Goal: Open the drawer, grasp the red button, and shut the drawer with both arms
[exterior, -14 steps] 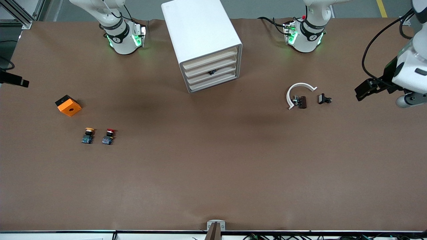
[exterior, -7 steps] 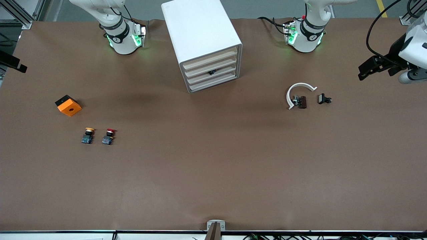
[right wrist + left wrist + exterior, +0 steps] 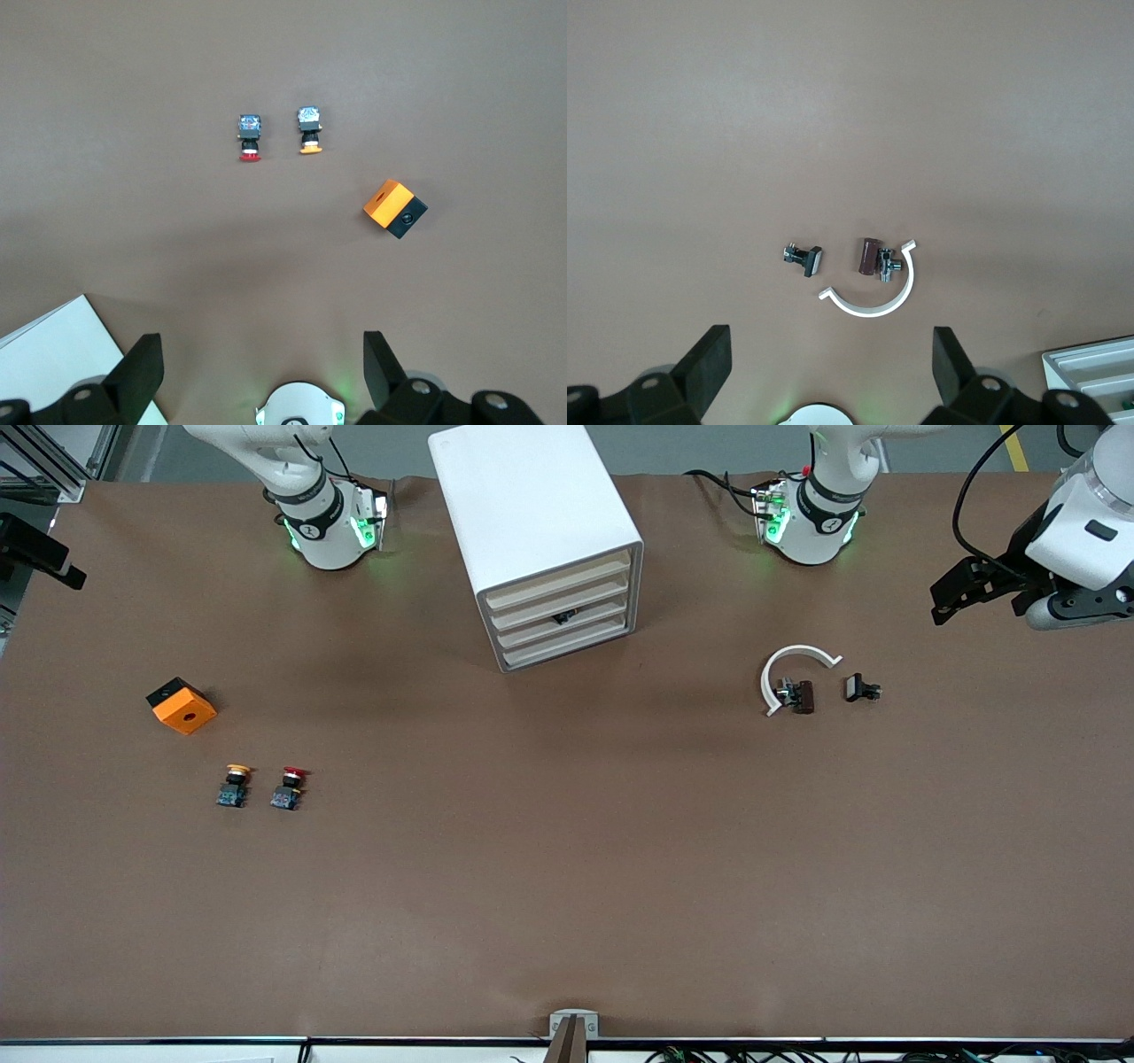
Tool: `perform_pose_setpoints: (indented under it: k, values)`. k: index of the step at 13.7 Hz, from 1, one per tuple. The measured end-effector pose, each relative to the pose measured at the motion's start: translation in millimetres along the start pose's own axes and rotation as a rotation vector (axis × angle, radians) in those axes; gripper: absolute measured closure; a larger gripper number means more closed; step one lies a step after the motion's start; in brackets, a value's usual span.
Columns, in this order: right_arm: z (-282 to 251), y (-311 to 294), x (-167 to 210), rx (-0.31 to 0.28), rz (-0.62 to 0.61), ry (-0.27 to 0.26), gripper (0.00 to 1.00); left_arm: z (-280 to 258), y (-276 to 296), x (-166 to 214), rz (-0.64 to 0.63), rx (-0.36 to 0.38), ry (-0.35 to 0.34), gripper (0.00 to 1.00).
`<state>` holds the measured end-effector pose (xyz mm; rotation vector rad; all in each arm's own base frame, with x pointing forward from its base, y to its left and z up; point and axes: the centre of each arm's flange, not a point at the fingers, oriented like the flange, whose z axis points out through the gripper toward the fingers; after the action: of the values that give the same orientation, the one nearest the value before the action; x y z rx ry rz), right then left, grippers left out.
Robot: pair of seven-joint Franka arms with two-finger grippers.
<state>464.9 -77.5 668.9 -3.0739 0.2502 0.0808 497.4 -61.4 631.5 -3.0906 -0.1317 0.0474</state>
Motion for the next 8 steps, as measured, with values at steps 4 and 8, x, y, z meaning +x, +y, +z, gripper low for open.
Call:
perform_pose_setpoints:
  k: [4, 8]
  values:
    - [14, 1, 7, 0.000, 0.002, 0.014, 0.00, -1, 2, 0, 0.004, 0.000, 0.004, 0.00]
    - [56, -8, 21, -0.010, -0.021, 0.025, 0.00, -2, 4, 0, 0.007, 0.000, 0.007, 0.00]
